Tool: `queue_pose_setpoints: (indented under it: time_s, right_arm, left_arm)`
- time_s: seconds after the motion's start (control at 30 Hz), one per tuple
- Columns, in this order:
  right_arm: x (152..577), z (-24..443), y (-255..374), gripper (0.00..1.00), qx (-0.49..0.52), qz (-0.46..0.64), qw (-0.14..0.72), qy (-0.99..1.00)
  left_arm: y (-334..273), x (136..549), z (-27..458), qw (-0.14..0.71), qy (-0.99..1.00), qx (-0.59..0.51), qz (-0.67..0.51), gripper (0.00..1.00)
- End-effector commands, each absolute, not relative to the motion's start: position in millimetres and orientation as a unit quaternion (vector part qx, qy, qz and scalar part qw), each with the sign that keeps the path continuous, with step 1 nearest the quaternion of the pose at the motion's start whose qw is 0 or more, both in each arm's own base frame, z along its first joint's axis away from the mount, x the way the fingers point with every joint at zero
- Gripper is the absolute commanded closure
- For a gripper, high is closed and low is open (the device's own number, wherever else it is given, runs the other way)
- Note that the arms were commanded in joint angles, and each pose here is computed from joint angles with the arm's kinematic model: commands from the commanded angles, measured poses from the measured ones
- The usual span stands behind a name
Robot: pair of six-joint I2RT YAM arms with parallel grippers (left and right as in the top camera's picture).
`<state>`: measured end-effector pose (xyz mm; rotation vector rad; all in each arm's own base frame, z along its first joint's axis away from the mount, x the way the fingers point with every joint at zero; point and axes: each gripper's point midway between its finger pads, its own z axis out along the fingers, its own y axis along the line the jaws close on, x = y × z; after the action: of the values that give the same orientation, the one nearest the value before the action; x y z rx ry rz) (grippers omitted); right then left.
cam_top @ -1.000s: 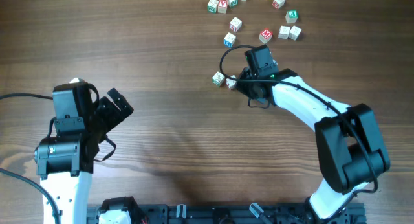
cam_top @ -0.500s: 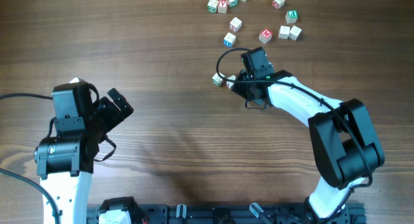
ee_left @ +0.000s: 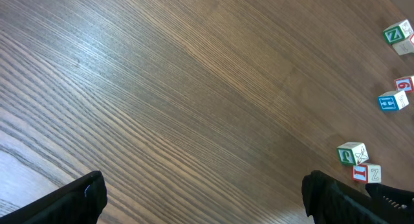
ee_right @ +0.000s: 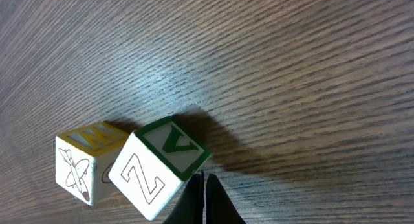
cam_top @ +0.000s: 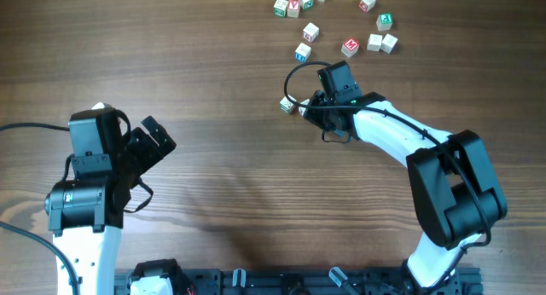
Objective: Form a circle
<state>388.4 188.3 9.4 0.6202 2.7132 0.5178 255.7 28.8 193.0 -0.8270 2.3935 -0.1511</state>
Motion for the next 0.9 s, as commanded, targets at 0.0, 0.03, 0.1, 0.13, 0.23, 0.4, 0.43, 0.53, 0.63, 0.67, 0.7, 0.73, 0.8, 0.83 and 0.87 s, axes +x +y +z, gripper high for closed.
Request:
queue_pose_setpoints:
  time_s: [0.0, 0.03, 0.1, 0.13, 0.23, 0.4, 0.43, 0.53, 0.63, 0.67, 0.7, 0.73, 0.8, 0.83, 0.87]
  right_arm:
    - [385.0, 2.2, 193.4, 0.96, 0.198, 0.181, 0.15, 0.952]
    - [385.8, 3.1, 195.4, 0.96, 0.19, 0.184, 0.153, 0.952]
    - [386.2, 4.7, 200.5, 0.95, 0.181, 0.191, 0.155, 0.952]
    - [386.4, 4.8, 200.6, 0.96, 0.18, 0.191, 0.155, 0.952]
    - [386.1, 4.6, 200.4, 0.96, 0.18, 0.19, 0.155, 0.952]
    - [381.8, 0.3, 191.9, 0.96, 0.199, 0.169, 0.149, 0.954]
    - [381.1, -1.3, 186.8, 0.96, 0.217, 0.158, 0.149, 0.952]
    - [387.2, 4.0, 175.6, 0.96, 0.239, 0.134, 0.172, 0.946]
    - [398.0, 12.6, 166.6, 0.96, 0.245, 0.116, 0.202, 0.941]
    - [399.3, 13.3, 167.2, 0.96, 0.243, 0.117, 0.205, 0.941]
    - [401.1, 14.3, 168.1, 0.96, 0.237, 0.119, 0.209, 0.941]
    - [402.8, 15.3, 168.8, 0.96, 0.232, 0.12, 0.213, 0.942]
    - [406.8, 17.3, 168.3, 0.95, 0.233, 0.12, 0.223, 0.939]
    - [411.2, 19.8, 168.1, 0.96, 0.233, 0.121, 0.233, 0.936]
    - [415.7, 22.6, 169.2, 0.96, 0.226, 0.124, 0.244, 0.935]
  left_arm:
    - [32.4, 255.5, 192.2, 0.299, 0.898, -0.319, -0.051, 0.0]
    - [32.4, 255.5, 192.2, 0.299, 0.898, -0.319, -0.051, 0.0]
    - [32.4, 255.5, 192.2, 0.299, 0.898, -0.319, -0.051, 0.0]
    - [32.4, 255.5, 192.2, 0.299, 0.898, -0.319, -0.051, 0.0]
    - [32.4, 255.5, 192.2, 0.299, 0.898, -0.319, -0.051, 0.0]
    - [32.4, 255.5, 192.2, 0.299, 0.898, -0.319, -0.051, 0.0]
    - [32.4, 255.5, 192.2, 0.299, 0.898, -0.319, -0.051, 0.0]
    - [32.4, 255.5, 192.2, 0.299, 0.898, -0.319, -0.051, 0.0]
    - [32.4, 255.5, 192.2, 0.299, 0.898, -0.319, -0.051, 0.0]
    - [32.4, 255.5, 192.2, 0.299, 0.898, -0.319, -0.051, 0.0]
    - [32.4, 255.5, 192.2, 0.299, 0.898, -0.319, -0.051, 0.0]
    - [32.4, 255.5, 192.2, 0.299, 0.898, -0.319, -0.051, 0.0]
    - [32.4, 255.5, 192.2, 0.299, 0.898, -0.319, -0.051, 0.0]
    - [32.4, 255.5, 192.2, 0.299, 0.898, -0.319, -0.051, 0.0]
    - [32.4, 255.5, 192.2, 0.299, 0.898, -0.319, -0.051, 0.0]
